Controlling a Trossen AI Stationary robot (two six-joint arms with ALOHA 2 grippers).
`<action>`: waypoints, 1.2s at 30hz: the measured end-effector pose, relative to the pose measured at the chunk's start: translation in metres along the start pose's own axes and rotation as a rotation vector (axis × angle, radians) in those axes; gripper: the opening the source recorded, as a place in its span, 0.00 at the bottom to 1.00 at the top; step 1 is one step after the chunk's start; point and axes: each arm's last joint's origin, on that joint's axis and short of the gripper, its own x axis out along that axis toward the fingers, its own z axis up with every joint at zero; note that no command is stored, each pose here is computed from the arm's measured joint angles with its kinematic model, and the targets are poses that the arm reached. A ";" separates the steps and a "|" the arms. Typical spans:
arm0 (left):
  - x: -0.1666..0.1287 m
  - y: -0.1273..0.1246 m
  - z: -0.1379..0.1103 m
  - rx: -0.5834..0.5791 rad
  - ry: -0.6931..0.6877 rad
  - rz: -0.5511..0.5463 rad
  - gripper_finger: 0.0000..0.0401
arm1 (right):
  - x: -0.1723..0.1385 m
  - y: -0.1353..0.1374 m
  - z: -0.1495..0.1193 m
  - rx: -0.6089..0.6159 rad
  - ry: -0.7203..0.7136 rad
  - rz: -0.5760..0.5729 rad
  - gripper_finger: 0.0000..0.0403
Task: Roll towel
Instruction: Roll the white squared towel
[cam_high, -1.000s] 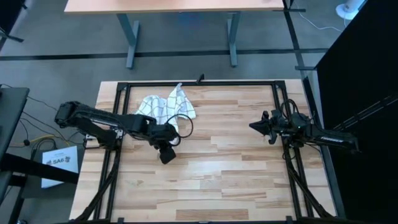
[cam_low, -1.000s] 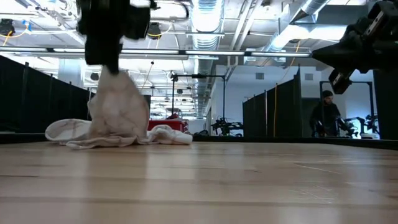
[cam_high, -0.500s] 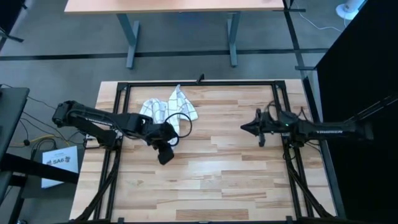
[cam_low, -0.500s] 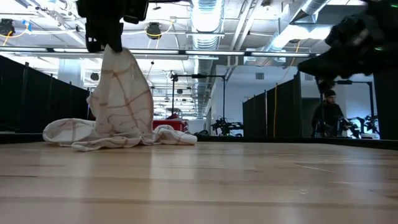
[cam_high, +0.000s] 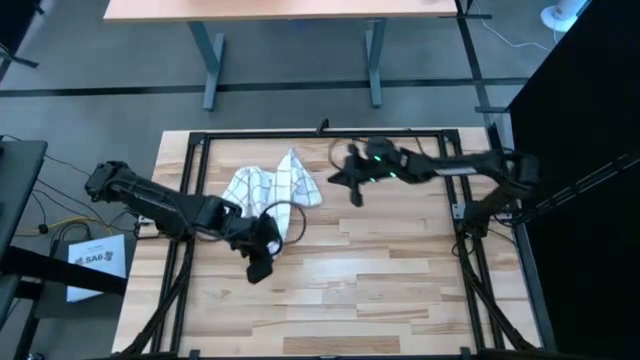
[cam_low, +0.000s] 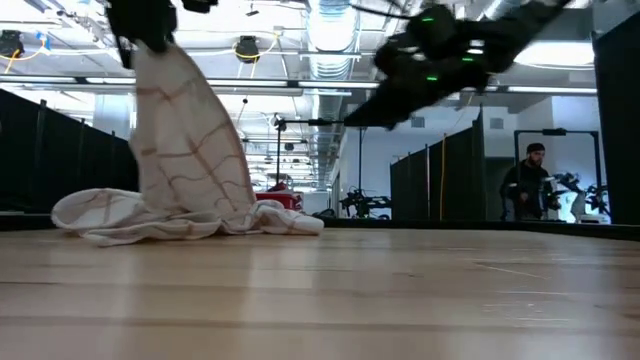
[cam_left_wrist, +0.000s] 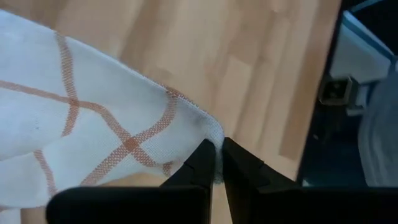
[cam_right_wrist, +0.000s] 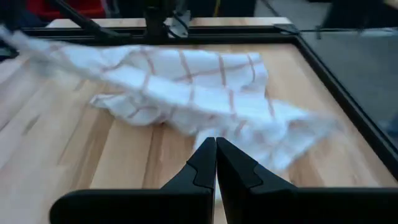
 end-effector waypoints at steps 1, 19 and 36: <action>0.000 -0.004 -0.004 0.004 0.009 -0.008 0.02 | 0.009 -0.006 0.005 -0.010 0.028 0.023 0.00; 0.000 -0.044 -0.044 -0.049 0.026 -0.058 0.02 | 0.091 -0.062 0.029 -0.277 0.374 0.069 0.25; 0.000 -0.045 -0.043 -0.048 0.015 -0.070 0.02 | 0.108 -0.091 -0.002 -0.369 0.513 0.042 0.42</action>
